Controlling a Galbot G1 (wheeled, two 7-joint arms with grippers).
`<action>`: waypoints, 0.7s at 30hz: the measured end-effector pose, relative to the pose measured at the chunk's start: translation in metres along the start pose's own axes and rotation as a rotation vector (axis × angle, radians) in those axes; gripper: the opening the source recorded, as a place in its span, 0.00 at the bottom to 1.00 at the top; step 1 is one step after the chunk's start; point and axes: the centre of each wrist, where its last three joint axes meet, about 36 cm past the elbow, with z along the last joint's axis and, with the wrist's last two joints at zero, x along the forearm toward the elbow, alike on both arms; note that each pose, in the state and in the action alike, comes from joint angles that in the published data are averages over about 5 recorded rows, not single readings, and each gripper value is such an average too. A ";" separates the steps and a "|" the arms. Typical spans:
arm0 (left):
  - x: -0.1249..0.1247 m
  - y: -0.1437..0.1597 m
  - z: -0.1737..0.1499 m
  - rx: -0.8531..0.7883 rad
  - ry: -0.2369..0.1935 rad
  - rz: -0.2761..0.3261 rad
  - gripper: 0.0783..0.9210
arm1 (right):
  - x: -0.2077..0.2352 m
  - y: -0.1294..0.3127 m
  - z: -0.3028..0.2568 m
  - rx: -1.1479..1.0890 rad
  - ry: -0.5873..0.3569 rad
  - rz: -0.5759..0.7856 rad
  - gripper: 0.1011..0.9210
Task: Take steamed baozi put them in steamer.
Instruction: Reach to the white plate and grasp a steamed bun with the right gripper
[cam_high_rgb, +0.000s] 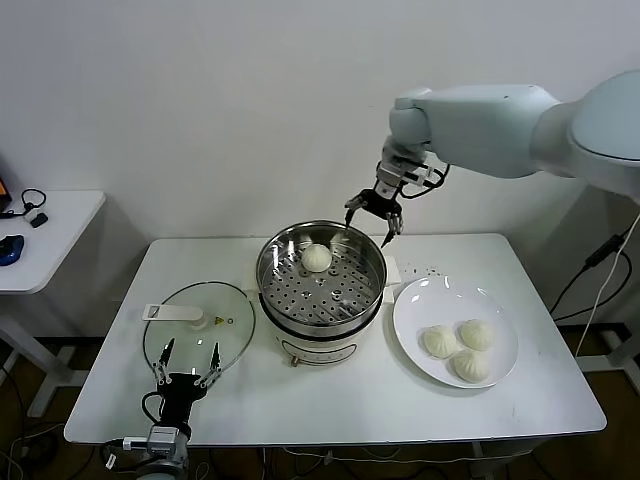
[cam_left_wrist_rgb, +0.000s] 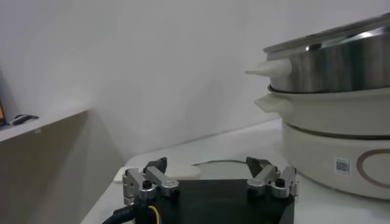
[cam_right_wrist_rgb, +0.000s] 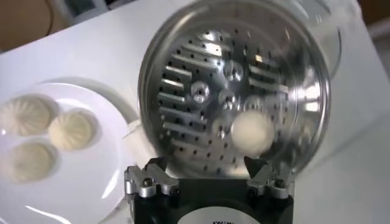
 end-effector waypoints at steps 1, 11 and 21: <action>0.000 0.000 0.000 0.000 0.000 0.000 0.88 | 0.000 0.006 0.001 -0.033 0.009 -0.001 0.88; 0.001 0.002 0.000 0.002 -0.002 -0.006 0.88 | -0.012 0.063 0.010 -0.365 0.039 -0.020 0.88; 0.001 0.004 0.001 0.002 0.001 -0.010 0.88 | -0.038 0.108 0.016 -0.629 0.046 -0.069 0.88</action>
